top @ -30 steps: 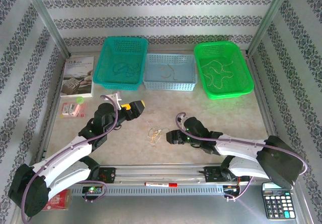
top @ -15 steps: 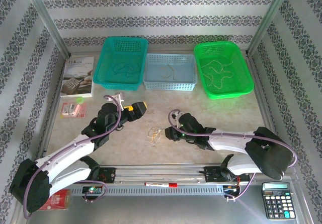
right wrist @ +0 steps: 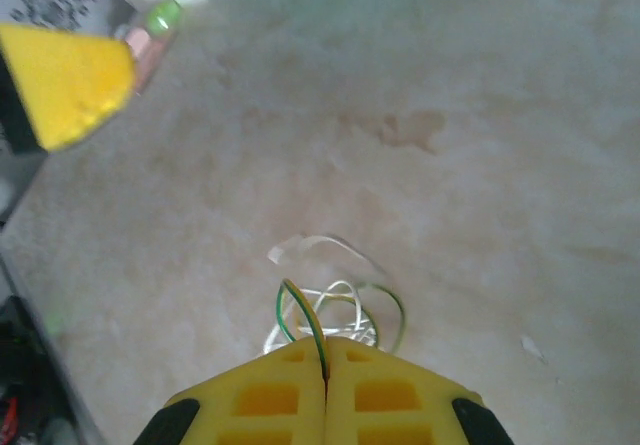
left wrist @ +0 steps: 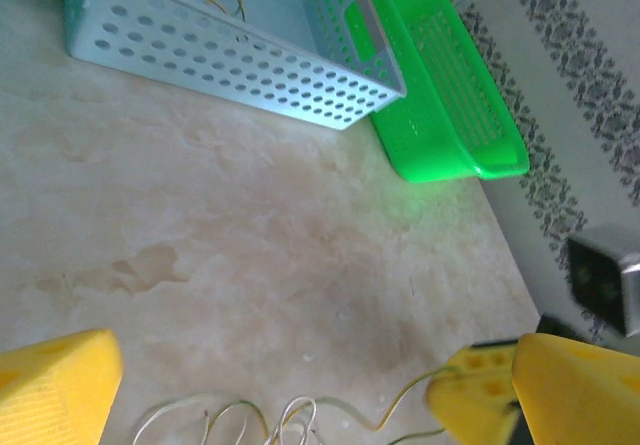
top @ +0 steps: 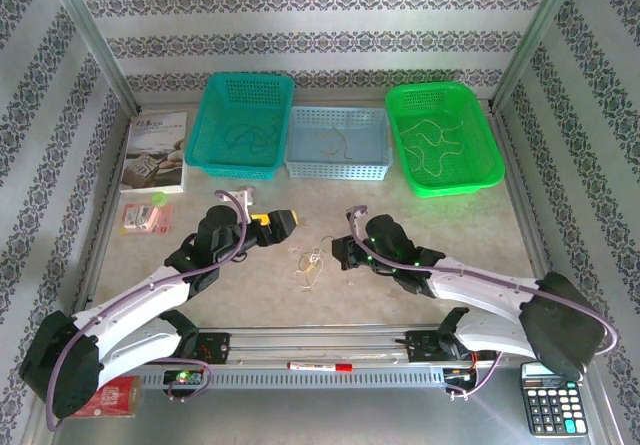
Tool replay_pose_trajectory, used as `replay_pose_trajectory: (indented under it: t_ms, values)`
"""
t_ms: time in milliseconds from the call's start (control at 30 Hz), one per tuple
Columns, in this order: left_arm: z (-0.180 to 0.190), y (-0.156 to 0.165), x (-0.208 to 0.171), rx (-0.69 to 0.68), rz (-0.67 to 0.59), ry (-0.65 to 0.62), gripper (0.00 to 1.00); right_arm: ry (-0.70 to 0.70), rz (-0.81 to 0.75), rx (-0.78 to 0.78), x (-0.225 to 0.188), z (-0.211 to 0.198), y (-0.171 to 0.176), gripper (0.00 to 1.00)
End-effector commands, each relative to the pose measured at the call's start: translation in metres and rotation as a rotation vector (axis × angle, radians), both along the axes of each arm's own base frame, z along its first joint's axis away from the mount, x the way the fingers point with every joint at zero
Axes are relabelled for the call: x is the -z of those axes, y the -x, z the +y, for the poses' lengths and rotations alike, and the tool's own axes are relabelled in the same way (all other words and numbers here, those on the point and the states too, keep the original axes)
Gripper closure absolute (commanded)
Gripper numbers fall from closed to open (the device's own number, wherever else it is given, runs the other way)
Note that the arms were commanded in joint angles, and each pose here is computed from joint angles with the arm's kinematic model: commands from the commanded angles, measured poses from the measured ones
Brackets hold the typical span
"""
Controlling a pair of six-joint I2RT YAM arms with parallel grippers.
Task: Untangle the cables
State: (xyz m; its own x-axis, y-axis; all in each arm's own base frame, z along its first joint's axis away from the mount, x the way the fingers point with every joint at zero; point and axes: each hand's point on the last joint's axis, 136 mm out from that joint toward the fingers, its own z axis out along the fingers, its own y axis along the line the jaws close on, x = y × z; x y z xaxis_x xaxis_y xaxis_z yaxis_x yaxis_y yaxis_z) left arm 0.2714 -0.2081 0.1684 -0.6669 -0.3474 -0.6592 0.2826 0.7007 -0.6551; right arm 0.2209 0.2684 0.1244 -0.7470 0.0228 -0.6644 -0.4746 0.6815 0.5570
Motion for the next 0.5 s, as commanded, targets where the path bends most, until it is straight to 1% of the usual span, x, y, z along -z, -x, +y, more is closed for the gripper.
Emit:
replay_pose_trajectory:
  t_ms: [0,67,200,367,467]
  values:
    - [-0.013,0.008,-0.001,0.098,-0.044,-0.064,0.0,-0.046,-0.038,-0.031,-0.03,0.004,0.0,1.0]
    - [-0.018,0.011,0.005,0.126,-0.05,-0.081,0.0,-0.07,-0.053,-0.036,-0.043,0.005,-0.001,1.0]
    - [-0.029,0.018,0.013,0.186,-0.101,-0.12,0.0,-0.102,-0.077,-0.045,-0.063,0.007,-0.002,1.0]
    - [-0.041,0.028,0.024,0.257,-0.165,-0.173,0.0,-0.131,-0.094,-0.054,-0.08,0.01,-0.001,1.0]
    - [-0.045,0.031,0.031,0.281,-0.171,-0.194,0.0,-0.149,-0.101,-0.058,-0.088,0.011,-0.001,1.0]
